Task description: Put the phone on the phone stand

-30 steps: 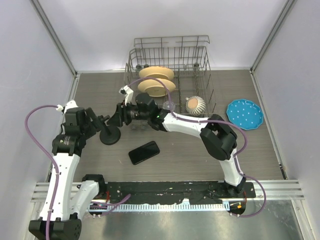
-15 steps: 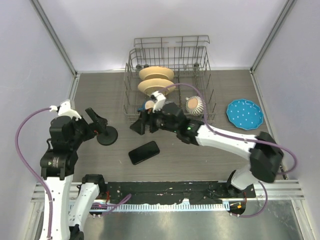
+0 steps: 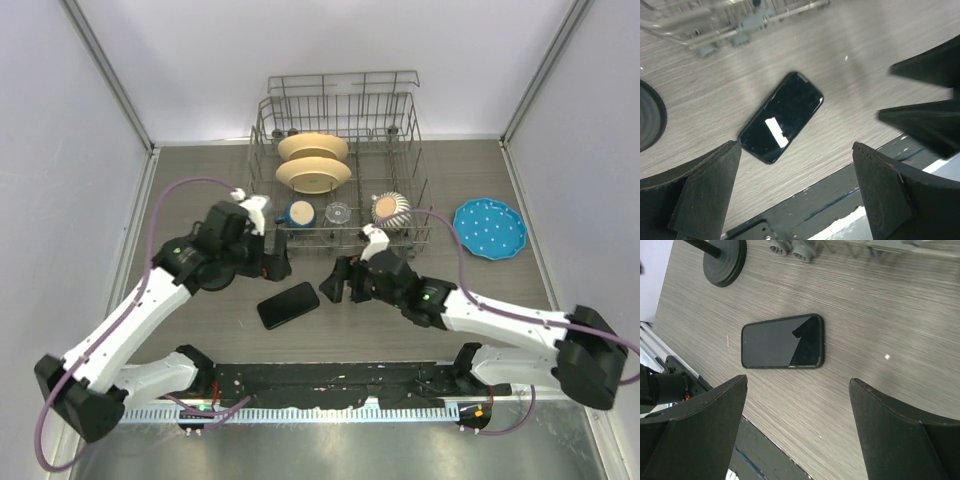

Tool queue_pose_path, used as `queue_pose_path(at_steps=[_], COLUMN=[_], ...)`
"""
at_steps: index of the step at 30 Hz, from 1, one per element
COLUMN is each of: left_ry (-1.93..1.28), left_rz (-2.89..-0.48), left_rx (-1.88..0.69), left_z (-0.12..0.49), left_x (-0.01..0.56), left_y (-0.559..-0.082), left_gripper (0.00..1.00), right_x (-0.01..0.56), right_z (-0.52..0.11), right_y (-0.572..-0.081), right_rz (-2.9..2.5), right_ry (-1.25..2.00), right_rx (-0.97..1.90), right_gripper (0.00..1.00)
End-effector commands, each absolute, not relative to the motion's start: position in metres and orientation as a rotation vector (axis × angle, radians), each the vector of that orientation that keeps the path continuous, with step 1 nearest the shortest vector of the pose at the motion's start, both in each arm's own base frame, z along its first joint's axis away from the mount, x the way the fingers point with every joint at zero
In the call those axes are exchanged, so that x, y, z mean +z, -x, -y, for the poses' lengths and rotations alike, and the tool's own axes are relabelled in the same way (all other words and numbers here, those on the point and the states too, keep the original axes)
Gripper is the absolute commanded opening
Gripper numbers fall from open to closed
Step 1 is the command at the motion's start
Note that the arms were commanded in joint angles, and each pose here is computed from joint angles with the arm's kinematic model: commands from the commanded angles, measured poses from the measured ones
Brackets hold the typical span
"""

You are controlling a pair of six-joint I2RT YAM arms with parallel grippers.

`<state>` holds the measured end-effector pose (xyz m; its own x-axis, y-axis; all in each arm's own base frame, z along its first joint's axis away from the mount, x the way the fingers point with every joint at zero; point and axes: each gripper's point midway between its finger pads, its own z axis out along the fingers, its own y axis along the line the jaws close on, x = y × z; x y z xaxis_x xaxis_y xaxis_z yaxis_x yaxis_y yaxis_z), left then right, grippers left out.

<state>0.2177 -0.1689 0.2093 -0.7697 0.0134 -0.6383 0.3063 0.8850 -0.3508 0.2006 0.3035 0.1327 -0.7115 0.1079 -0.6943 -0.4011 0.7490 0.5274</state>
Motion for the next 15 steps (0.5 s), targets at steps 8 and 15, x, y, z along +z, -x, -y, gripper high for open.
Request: queue_pose_path(at_steps=[8, 15], left_ry=[-0.925, -1.093], left_rz=[-2.619, -2.65], left_rx=[0.016, 0.056], left_z=[0.175, 0.196], left_x=[0.133, 0.099], left_y=[-0.217, -0.221], left_gripper=[1.0, 1.0], right_x=[0.198, 0.211], right_z=[-0.198, -0.183], right_y=[-0.196, -0.193], right_rz=[-1.841, -1.806], right_ry=[-0.103, -0.083], right_rx=[0.844, 0.799], right_gripper=[0.93, 0.94])
